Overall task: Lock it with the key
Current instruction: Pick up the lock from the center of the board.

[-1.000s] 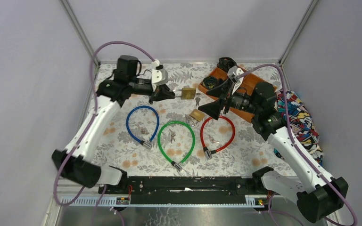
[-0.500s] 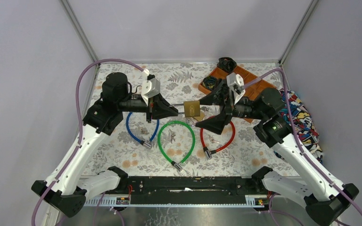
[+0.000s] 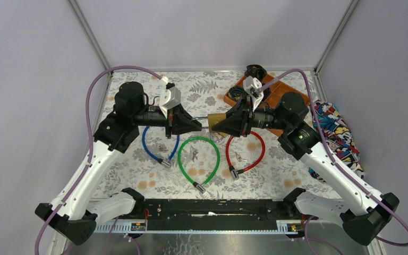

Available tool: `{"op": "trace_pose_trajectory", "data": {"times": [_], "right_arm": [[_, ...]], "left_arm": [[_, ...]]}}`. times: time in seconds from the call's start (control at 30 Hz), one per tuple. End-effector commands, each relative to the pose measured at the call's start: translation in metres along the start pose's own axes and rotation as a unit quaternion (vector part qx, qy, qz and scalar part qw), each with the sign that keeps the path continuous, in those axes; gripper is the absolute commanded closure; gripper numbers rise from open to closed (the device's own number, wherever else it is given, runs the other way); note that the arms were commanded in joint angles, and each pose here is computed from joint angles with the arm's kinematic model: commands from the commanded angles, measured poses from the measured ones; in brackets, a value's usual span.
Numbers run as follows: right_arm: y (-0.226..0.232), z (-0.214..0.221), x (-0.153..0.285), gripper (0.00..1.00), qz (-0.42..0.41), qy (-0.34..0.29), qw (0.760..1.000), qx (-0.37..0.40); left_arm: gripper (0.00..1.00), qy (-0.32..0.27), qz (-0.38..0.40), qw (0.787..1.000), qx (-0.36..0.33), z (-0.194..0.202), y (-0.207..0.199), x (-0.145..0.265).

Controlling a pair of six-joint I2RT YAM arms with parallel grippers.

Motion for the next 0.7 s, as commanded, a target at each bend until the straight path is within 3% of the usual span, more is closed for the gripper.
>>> {"op": "trace_pose_trajectory", "data": {"times": [0.0,0.03,0.17,0.2,0.23,0.27,0.3,0.37,0.53,0.67], "right_arm": [[0.012,-0.023,-0.003,0.90,-0.014,-0.041,0.999,0.014],[0.011,-0.023,-0.004,0.99,-0.014,-0.041,0.999,0.011],[0.014,-0.026,-0.003,1.00,-0.022,-0.053,0.998,0.008],[0.015,-0.029,-0.003,1.00,-0.022,-0.059,0.998,0.011],[0.017,-0.033,-0.002,1.00,-0.024,-0.063,0.998,0.014],[0.020,-0.038,0.000,1.00,-0.029,-0.066,0.997,0.018],[0.023,-0.043,0.003,1.00,-0.034,-0.071,0.997,0.021],[0.028,-0.053,0.009,1.00,-0.047,-0.080,0.995,0.027],[0.044,-0.067,0.024,1.00,-0.086,-0.087,0.992,0.031],[0.060,-0.071,0.025,1.00,-0.127,-0.074,0.989,0.034]], "left_arm": [[1.00,-0.044,0.008,0.997,-0.062,-0.032,-0.002,-0.001],[1.00,-0.044,0.009,0.997,-0.059,-0.032,-0.002,-0.001],[1.00,-0.050,0.020,0.997,-0.053,-0.035,-0.007,-0.001],[0.89,-0.054,0.027,0.997,-0.041,-0.038,-0.011,0.000],[0.62,-0.059,0.030,0.997,-0.027,-0.041,-0.014,0.000],[0.42,-0.064,0.032,0.997,-0.023,-0.046,-0.017,0.002],[0.31,-0.064,0.033,0.997,-0.019,-0.047,-0.019,0.004],[0.21,-0.058,0.017,0.998,-0.018,-0.051,-0.019,0.009],[0.18,-0.050,-0.084,0.995,-0.003,-0.051,0.003,0.027],[0.32,-0.070,-0.104,0.992,0.023,-0.051,0.008,0.026]]}}
Point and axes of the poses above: each gripper's point midway between its finger pads, its own x axis back along the fingers, its own y axis along the line the jaws close on, z = x × y, the point moved 2 cm from there along x, back along the fingers, and after that the axes turned 13 degrees about -x, right-handed, at the moved point
